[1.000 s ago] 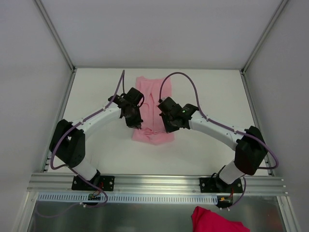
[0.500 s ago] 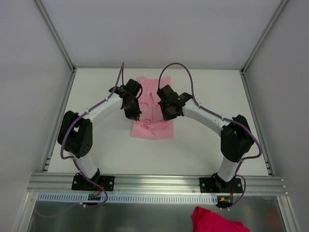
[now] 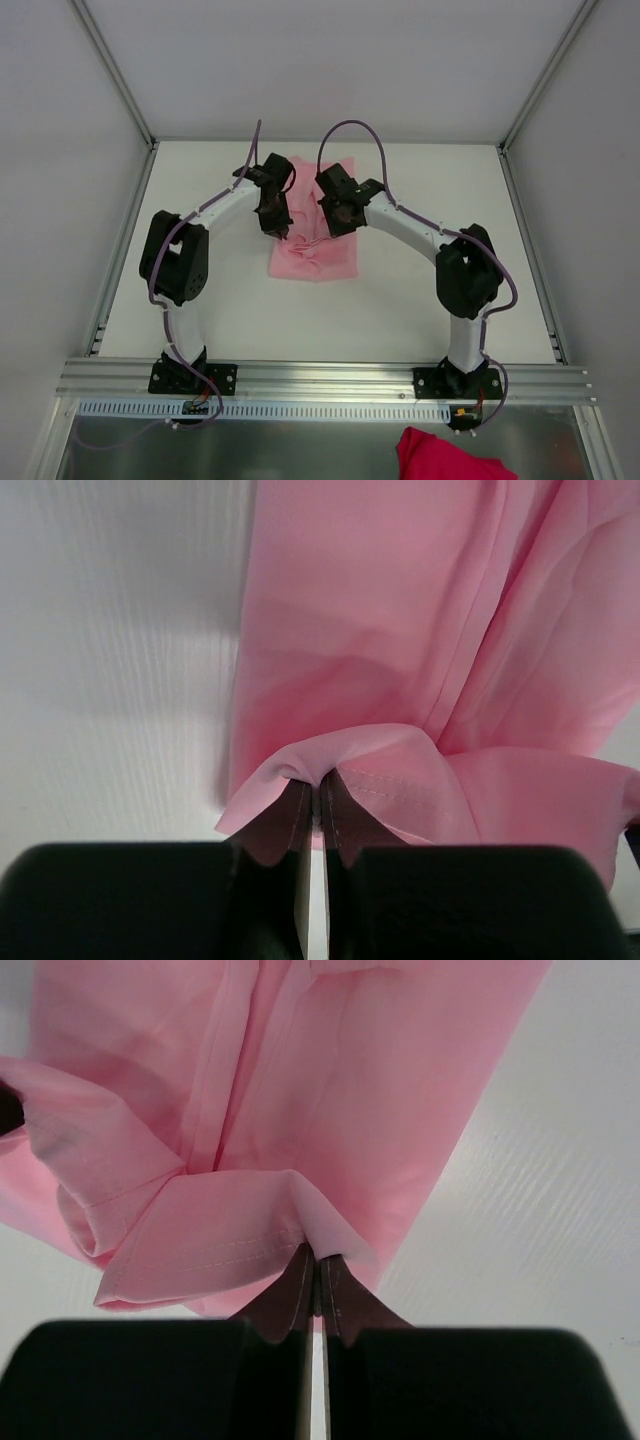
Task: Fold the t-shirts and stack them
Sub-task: Fold the folded rectangular tshirt in 1/3 of the way
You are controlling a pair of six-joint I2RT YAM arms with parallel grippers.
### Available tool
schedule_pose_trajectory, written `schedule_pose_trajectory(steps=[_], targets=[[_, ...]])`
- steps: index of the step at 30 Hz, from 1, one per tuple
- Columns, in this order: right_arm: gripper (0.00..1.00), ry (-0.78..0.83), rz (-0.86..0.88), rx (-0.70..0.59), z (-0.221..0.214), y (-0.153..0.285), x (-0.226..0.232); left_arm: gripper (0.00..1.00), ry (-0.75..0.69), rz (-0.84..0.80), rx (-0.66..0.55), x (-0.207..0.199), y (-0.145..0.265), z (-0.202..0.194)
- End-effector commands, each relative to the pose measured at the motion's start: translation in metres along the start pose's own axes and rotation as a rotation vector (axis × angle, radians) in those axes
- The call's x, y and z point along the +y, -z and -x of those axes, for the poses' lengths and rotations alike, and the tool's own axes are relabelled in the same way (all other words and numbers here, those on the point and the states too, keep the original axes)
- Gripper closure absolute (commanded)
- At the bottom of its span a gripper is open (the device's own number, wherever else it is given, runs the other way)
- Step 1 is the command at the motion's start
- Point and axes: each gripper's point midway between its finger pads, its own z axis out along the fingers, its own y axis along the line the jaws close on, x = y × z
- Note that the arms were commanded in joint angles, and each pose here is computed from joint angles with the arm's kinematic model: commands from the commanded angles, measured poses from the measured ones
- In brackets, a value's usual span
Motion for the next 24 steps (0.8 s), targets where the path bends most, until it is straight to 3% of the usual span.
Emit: schedule_pose_trajectory(steps=[1, 3, 4, 5, 6, 7, 8, 11, 13, 15, 18, 20, 21, 24], targets=[[0.99, 0.029, -0.029, -0.019, 0.013, 0.001, -0.007, 1.0, -0.021, -0.005, -0.035, -0.004, 0.001, 0.022], [0.99, 0.033, -0.12, -0.021, 0.015, -0.004, -0.022, 1.0, -0.015, 0.005, -0.043, -0.005, -0.007, 0.032], [0.96, 0.047, -0.172, 0.005, 0.009, -0.009, -0.029, 0.83, -0.01, 0.004, -0.058, -0.006, -0.007, 0.04], [0.79, 0.053, -0.221, 0.005, 0.01, -0.009, -0.037, 0.63, -0.01, 0.009, -0.07, -0.006, -0.01, 0.045], [0.44, 0.059, -0.306, -0.009, 0.014, -0.007, -0.051, 0.41, -0.014, 0.029, -0.081, -0.003, -0.016, 0.049], [0.36, 0.063, -0.348, -0.021, 0.018, -0.007, -0.057, 0.07, -0.014, 0.032, -0.095, -0.003, -0.017, 0.054], [0.22, 0.063, -0.405, -0.046, 0.022, -0.004, -0.066, 0.01, -0.013, 0.024, -0.114, -0.004, -0.018, 0.06], [0.03, 0.055, -0.415, -0.102, 0.031, 0.003, -0.069, 0.01, -0.013, 0.003, -0.132, -0.008, -0.018, 0.065], [0.02, 0.047, -0.385, -0.121, 0.028, 0.005, -0.066, 0.01, -0.008, -0.024, -0.155, -0.012, -0.009, 0.067], [0.11, 0.011, -0.342, -0.199, 0.037, 0.023, -0.063, 0.01, -0.002, -0.074, -0.186, -0.015, 0.005, 0.064], [0.23, -0.02, -0.331, -0.213, 0.026, 0.043, -0.068, 0.01, 0.012, -0.122, -0.213, -0.015, 0.026, 0.055], [0.6, -0.025, -0.305, -0.224, 0.018, 0.059, -0.069, 0.01, 0.023, -0.167, -0.256, -0.016, 0.05, 0.053], [0.97, -0.065, -0.285, -0.233, 0.015, 0.064, -0.067, 0.01, 0.038, -0.17, -0.252, -0.011, 0.048, 0.045], [0.99, -0.095, -0.259, -0.223, 0.001, 0.079, -0.069, 0.01, 0.059, -0.231, -0.253, -0.011, 0.066, 0.029]])
